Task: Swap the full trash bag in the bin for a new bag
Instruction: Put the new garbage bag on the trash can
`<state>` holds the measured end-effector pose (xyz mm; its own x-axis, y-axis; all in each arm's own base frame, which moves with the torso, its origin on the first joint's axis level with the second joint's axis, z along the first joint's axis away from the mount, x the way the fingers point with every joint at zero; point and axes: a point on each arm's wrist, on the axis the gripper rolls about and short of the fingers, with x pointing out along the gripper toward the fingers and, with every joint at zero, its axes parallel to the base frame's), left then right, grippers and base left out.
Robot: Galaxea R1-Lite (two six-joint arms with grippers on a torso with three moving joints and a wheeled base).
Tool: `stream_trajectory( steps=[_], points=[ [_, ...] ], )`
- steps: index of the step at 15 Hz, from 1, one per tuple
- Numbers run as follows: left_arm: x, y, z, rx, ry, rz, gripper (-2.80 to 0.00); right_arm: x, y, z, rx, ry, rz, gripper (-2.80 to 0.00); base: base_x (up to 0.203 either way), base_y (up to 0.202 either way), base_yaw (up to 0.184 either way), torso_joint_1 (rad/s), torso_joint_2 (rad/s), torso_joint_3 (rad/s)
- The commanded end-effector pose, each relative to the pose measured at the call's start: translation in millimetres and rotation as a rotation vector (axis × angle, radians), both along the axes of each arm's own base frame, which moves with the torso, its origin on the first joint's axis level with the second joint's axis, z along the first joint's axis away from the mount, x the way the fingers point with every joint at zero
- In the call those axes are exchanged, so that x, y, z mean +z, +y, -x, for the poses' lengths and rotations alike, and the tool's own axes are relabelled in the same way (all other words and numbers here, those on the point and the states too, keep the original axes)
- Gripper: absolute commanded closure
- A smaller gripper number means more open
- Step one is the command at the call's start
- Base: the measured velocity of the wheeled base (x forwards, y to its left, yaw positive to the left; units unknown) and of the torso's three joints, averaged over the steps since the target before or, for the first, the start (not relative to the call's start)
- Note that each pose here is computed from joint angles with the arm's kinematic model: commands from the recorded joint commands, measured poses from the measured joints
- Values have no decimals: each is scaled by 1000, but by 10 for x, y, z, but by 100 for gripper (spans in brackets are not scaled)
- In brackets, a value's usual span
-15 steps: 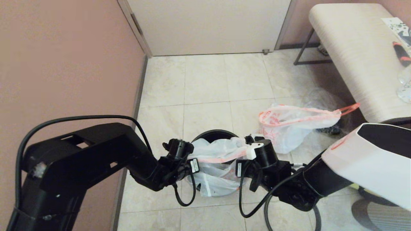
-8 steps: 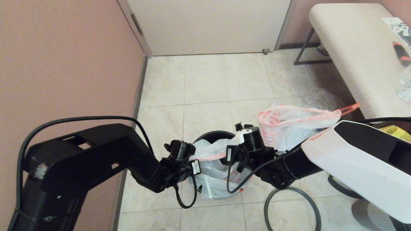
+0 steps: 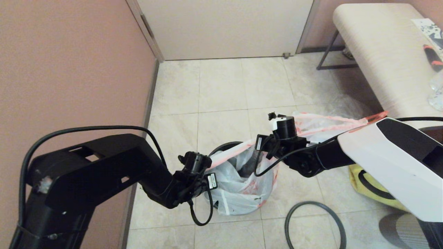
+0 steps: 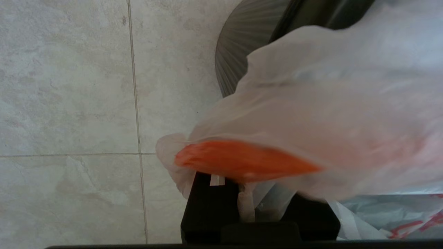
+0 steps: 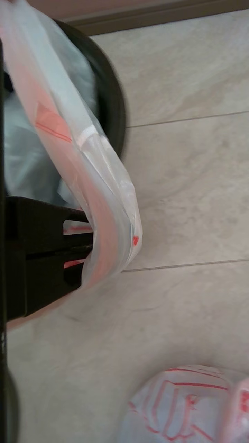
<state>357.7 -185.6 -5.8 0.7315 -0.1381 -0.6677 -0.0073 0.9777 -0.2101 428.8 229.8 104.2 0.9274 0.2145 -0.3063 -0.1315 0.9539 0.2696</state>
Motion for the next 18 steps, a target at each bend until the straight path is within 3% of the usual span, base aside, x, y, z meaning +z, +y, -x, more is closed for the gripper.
stream_trajectory(
  steps=[1, 4, 10, 15, 18],
  points=[
    [-24, -10, 15, -1, 5, -2, 0, -96, -39, -154, -11, -6, -7, 0, 0, 0, 0, 0, 0, 0],
    [-27, -36, 68, -33, -8, 9, 0, -201, -44, -311, -3, -3, 16, 0, 0, 0, 0, 0, 0, 0],
    [-32, -51, 113, -74, -42, 18, 0, -353, -2, -257, 110, 123, 50, 0, 0, 0, 0, 0, 0, 0],
    [-22, -53, 106, -88, -58, 19, 0, 10, -74, -32, 130, 121, 42, 0, 0, 0, 0, 0, 0, 0],
    [13, -6, 35, -60, -76, 30, 0, 31, -180, 294, 128, 244, 106, 0, 0, 0, 0, 0, 0, 0]
  ],
)
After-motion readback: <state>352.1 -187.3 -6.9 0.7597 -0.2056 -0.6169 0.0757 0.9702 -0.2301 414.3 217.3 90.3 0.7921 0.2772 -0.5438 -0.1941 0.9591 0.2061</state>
